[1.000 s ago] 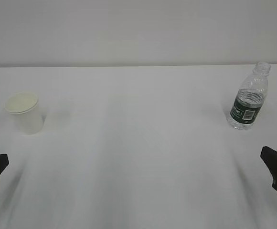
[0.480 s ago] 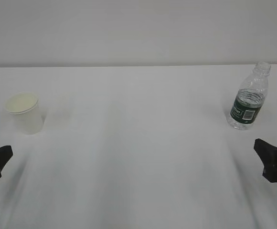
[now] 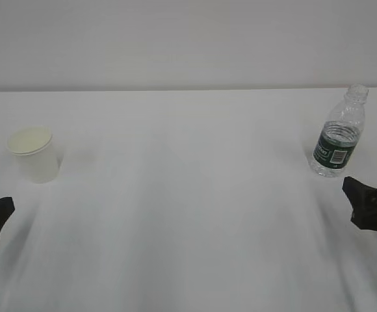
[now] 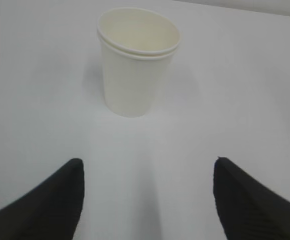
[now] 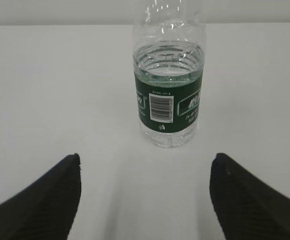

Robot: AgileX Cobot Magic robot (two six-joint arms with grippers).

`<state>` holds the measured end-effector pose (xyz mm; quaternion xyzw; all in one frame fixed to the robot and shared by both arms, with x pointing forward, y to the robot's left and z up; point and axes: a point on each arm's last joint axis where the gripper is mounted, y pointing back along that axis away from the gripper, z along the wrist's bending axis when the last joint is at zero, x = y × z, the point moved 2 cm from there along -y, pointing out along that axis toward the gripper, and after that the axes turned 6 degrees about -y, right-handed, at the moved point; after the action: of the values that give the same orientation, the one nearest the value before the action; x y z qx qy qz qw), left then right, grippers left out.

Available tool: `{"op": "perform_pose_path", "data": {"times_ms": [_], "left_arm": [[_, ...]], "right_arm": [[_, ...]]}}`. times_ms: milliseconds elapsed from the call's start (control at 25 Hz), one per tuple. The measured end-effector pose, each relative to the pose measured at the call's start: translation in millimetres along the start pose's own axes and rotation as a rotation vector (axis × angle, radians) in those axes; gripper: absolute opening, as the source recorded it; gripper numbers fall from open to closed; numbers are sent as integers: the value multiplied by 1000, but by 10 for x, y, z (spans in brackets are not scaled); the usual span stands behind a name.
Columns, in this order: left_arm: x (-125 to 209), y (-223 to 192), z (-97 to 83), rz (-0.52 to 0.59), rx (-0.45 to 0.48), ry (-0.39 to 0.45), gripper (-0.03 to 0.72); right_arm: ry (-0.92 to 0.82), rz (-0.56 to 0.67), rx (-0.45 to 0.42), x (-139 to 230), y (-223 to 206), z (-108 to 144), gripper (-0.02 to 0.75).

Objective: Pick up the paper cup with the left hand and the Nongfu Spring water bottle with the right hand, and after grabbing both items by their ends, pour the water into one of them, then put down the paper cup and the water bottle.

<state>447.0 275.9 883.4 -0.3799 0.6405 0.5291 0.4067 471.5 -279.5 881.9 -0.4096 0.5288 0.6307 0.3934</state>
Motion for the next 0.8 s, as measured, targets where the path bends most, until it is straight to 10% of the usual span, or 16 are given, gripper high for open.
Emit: {"op": "perform_pose_path", "data": {"times_ms": [800], "left_arm": [[-2, 0, 14, -2, -13, 6, 580]], "right_arm": [[13, 26, 32, 65, -182, -57, 613]]}}
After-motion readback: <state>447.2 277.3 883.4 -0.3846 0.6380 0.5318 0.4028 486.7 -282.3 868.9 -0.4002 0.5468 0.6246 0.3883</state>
